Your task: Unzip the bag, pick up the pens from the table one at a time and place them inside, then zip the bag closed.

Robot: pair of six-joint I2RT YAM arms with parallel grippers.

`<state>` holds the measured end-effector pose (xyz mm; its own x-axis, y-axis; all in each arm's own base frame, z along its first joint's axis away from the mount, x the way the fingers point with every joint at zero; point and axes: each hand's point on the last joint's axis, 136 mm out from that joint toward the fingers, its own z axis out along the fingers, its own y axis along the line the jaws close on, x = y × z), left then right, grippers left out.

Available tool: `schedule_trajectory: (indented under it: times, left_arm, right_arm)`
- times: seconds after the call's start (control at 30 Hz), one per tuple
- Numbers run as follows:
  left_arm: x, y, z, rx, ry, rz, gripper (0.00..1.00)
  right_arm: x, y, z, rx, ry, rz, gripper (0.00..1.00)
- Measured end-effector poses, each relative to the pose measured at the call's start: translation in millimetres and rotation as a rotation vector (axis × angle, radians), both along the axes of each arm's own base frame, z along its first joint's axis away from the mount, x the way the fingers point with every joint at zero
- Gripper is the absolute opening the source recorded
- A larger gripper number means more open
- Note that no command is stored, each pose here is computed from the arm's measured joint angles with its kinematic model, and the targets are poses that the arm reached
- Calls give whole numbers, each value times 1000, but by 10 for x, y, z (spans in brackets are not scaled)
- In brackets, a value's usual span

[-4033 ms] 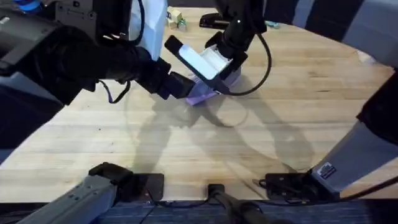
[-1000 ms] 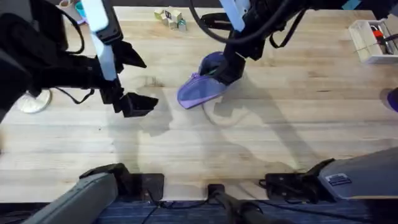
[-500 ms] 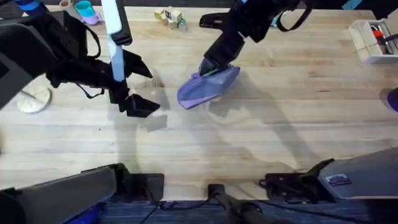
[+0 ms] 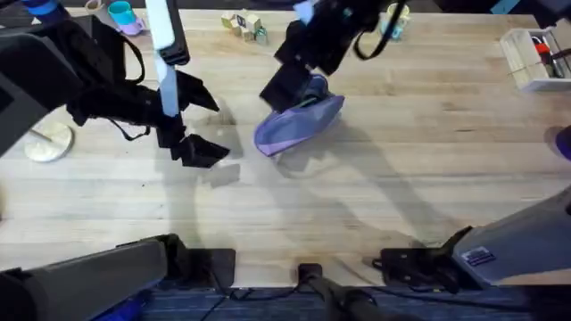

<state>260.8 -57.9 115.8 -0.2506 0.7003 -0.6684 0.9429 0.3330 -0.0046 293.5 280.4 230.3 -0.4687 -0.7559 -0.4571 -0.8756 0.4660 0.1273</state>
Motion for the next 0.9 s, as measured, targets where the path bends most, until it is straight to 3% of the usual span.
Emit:
schedule_trajectory:
  times: [0.3,0.57,0.9]
  left_arm:
    - [1,-10,9,-7,-2,-1,993]
    - [2,-13,12,-10,-2,-1,993]
    - [2,-18,17,-14,-3,-1,993]
  right_arm:
    - [-94,130,-24,13,20,30,996]
    - [95,276,-2,63,-45,31,996]
    - [198,356,-451,3,34,29,996]
